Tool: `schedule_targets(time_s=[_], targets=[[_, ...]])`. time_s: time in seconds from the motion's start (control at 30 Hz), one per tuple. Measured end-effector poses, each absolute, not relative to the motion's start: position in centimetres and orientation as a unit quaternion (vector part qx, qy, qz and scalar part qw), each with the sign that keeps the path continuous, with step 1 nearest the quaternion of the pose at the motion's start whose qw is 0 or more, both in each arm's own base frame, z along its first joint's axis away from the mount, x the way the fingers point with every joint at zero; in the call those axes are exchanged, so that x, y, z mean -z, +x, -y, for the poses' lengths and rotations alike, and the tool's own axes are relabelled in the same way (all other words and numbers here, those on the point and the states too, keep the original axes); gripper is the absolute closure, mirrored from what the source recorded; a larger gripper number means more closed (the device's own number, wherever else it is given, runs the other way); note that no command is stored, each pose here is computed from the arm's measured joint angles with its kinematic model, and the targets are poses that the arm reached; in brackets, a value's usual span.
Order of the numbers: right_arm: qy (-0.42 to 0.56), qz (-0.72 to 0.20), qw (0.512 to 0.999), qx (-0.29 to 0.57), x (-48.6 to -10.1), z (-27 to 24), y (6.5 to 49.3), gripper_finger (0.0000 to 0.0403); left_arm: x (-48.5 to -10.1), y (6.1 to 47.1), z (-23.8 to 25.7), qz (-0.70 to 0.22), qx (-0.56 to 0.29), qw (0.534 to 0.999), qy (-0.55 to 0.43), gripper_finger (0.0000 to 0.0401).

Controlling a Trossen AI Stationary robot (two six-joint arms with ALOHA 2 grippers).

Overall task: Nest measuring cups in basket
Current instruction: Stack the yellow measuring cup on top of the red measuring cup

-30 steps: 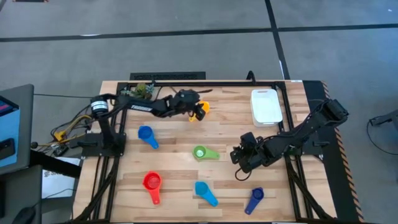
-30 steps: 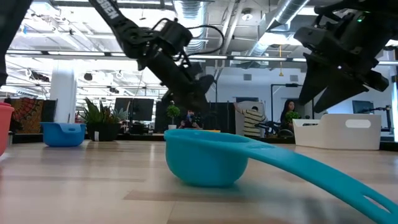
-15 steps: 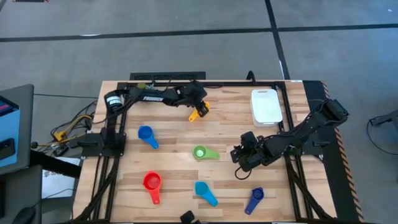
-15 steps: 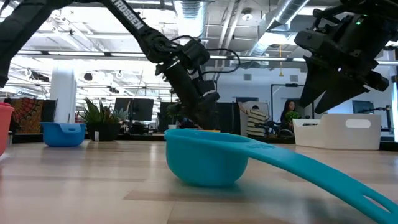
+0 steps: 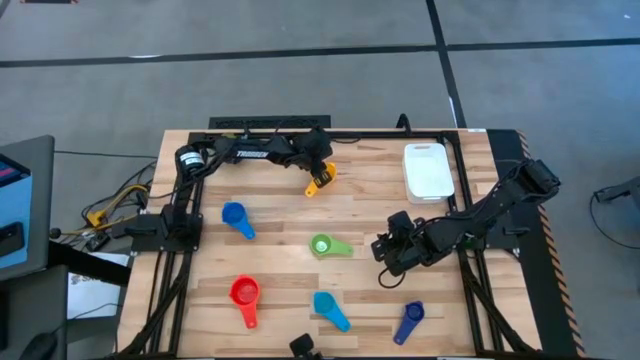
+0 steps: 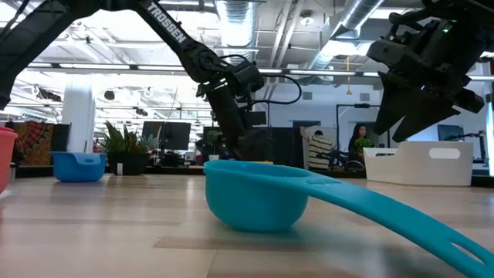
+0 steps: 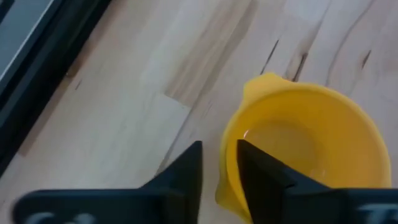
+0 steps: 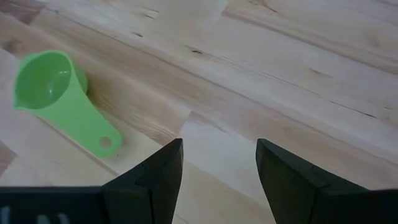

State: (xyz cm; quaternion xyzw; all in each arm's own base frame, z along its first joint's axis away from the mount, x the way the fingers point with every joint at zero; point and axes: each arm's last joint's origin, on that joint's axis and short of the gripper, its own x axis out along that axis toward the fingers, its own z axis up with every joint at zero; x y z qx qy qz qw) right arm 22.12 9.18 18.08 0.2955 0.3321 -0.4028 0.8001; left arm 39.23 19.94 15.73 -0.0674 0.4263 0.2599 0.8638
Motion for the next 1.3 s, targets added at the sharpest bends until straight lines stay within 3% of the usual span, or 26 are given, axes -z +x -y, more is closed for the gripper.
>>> schedule_targets(time_s=[0.13,0.4,0.63,0.9,1.1,1.3], targets=[[0.296,-0.332,0.800,0.403,-18.1,-9.2,22.1,0.0178,-15.8,39.3,-19.9,-0.419,-0.268,0.864,-0.081,0.0389],[0.296,-0.332,0.800,0.403,-18.1,-9.2,22.1,0.0178,-18.2,38.9,-18.5,-0.410,-0.288,0.859,-0.101,0.0393],[0.277,-0.336,0.801,0.411,-18.1,-8.0,22.6,0.0178,-22.6,36.5,-12.6,-0.421,-0.324,0.845,-0.067,0.0393],[0.236,-0.340,0.813,0.410,-18.3,-5.2,24.2,0.0178,-23.8,28.9,-2.0,-0.357,-0.321,0.865,-0.144,0.0397],[0.215,-0.323,0.838,0.383,-18.9,-3.0,25.9,0.0178,-21.8,22.0,5.8,-0.292,-0.303,0.862,-0.282,0.0399],[0.204,-0.293,0.864,0.355,-19.7,-1.3,27.3,0.0178,-20.1,18.2,11.3,-0.280,-0.277,0.840,-0.373,0.0400]])
